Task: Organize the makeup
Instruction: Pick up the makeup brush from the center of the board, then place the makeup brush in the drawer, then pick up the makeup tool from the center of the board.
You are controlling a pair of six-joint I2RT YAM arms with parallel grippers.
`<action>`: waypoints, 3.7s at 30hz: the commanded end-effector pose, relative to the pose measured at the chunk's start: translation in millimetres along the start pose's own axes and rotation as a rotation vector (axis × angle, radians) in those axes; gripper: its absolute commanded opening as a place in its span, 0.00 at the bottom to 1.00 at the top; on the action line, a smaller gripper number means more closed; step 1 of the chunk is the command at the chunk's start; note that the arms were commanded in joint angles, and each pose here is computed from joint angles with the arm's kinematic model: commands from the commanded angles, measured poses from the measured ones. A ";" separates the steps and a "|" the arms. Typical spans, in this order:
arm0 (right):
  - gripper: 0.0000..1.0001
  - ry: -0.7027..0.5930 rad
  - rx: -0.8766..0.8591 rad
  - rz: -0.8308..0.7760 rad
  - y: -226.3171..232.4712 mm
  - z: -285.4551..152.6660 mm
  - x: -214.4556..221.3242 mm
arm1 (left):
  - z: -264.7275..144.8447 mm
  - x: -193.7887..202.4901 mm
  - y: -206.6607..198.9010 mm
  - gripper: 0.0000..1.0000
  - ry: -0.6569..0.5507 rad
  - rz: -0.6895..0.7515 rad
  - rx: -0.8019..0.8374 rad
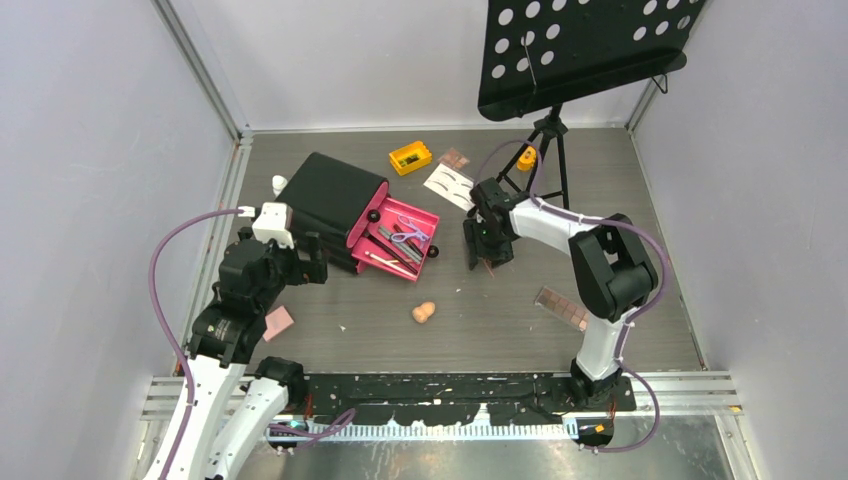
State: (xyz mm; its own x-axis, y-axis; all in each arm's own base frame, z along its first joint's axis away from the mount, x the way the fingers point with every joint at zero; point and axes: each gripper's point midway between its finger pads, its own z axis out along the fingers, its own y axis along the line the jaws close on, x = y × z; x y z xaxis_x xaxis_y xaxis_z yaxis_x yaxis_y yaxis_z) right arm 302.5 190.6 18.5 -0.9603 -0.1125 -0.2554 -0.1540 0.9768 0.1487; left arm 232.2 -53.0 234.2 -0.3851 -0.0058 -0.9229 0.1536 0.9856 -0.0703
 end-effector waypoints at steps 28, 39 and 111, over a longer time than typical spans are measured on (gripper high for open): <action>0.00 -0.202 0.062 -0.200 17.2 -27.9 -22.6 | 3.2 -7.3 0.5 1.00 -0.030 0.012 -0.004; 0.00 -0.444 -0.127 -0.485 93.1 -125.5 -67.3 | 2.2 -8.3 1.3 1.00 -0.034 0.012 -0.008; 0.56 -0.530 0.277 0.249 -58.5 -27.1 -79.1 | 2.5 -8.0 -0.3 1.00 -0.037 0.015 0.002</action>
State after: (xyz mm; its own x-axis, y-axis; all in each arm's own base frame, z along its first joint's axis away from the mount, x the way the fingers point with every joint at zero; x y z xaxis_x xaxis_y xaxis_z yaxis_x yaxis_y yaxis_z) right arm 360.0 133.4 50.9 -0.7600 0.0448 -0.6483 0.1321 0.9874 -0.0867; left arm 232.7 -50.3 231.6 -0.3889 -0.0007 -0.9213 0.1412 0.9881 -0.0604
